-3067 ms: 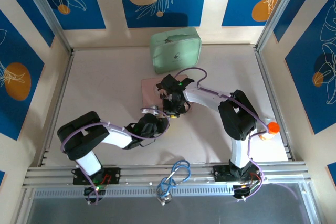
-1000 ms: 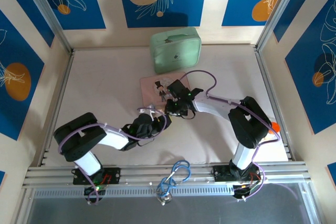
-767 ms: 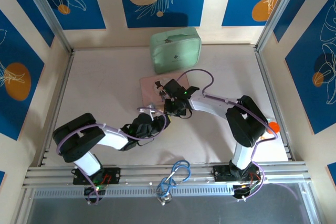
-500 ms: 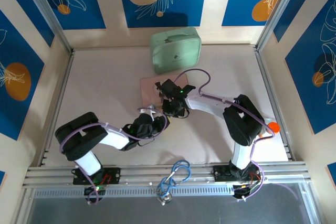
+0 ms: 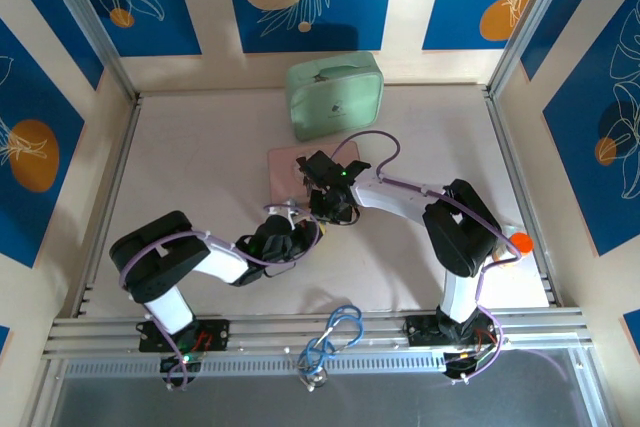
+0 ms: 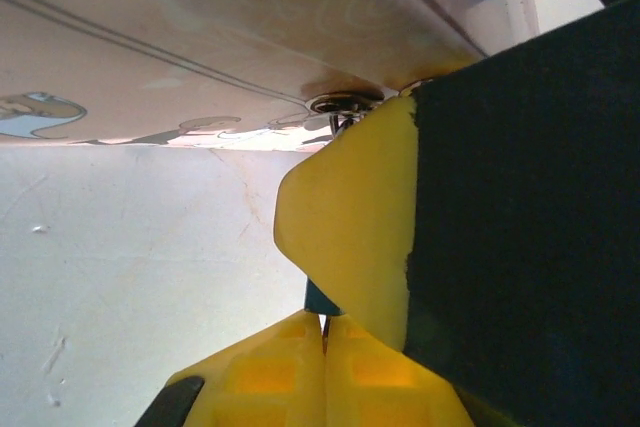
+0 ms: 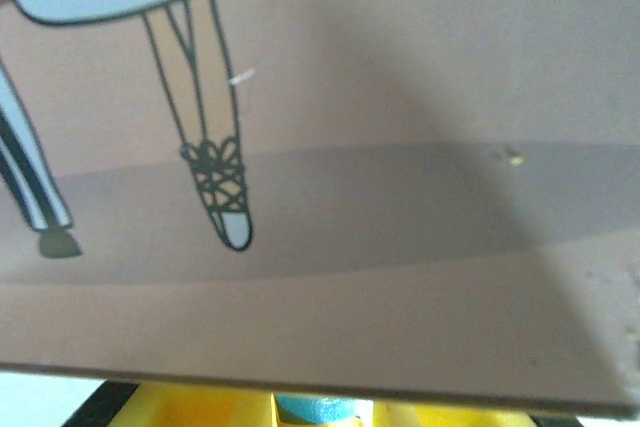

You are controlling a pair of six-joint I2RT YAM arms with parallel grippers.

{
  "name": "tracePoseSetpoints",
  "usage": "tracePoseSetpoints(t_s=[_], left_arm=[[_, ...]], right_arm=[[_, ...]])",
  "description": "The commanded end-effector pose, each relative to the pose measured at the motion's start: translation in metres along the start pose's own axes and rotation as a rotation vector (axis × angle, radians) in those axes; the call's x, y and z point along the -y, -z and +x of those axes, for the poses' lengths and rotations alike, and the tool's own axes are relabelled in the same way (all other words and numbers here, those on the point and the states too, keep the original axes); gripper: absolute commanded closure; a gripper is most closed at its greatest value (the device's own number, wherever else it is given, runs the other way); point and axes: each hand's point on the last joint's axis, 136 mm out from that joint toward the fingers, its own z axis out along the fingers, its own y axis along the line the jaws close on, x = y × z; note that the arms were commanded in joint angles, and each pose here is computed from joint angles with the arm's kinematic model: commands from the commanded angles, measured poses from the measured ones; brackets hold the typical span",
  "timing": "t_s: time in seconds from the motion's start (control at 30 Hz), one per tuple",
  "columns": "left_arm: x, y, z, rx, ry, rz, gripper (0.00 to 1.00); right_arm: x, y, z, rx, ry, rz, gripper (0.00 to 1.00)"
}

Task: Unlock the padlock with the key

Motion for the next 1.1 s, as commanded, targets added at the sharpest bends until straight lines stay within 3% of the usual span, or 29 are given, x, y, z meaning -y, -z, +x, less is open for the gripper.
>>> tracePoseSetpoints(t_s=[0.0,0.2,0.3,0.53,0.87,1.07], left_arm=[[0.016,-0.002,-0.013,0.035,0.016,0.068,1.0],[0.014,0.001,-0.013,0.037,0.019,0.07,1.0],[0.014,0.002,-0.014,0.039,0.028,0.078,1.0],[0.014,0.002,-0.015,0.042,0.037,0.086,1.0],[0.014,0.002,-0.016,0.04,0.044,0.09,1.0],[0.014,0.002,-0.016,0.041,0.042,0.09,1.0]], right_arm=[[0.002,-0.003,0.016,-0.064,-0.009,-0.014,0.74],[-0.009,0.011,0.002,0.037,0.054,-0.211,0.44],[-0.011,0.015,-0.001,0.059,0.072,-0.326,0.38],[-0.013,0.015,0.0,0.023,0.108,-0.474,0.43],[-0.012,0.007,-0.01,0.012,0.102,-0.463,0.52],[-0.006,0.002,-0.008,0.005,0.088,-0.441,0.52]])
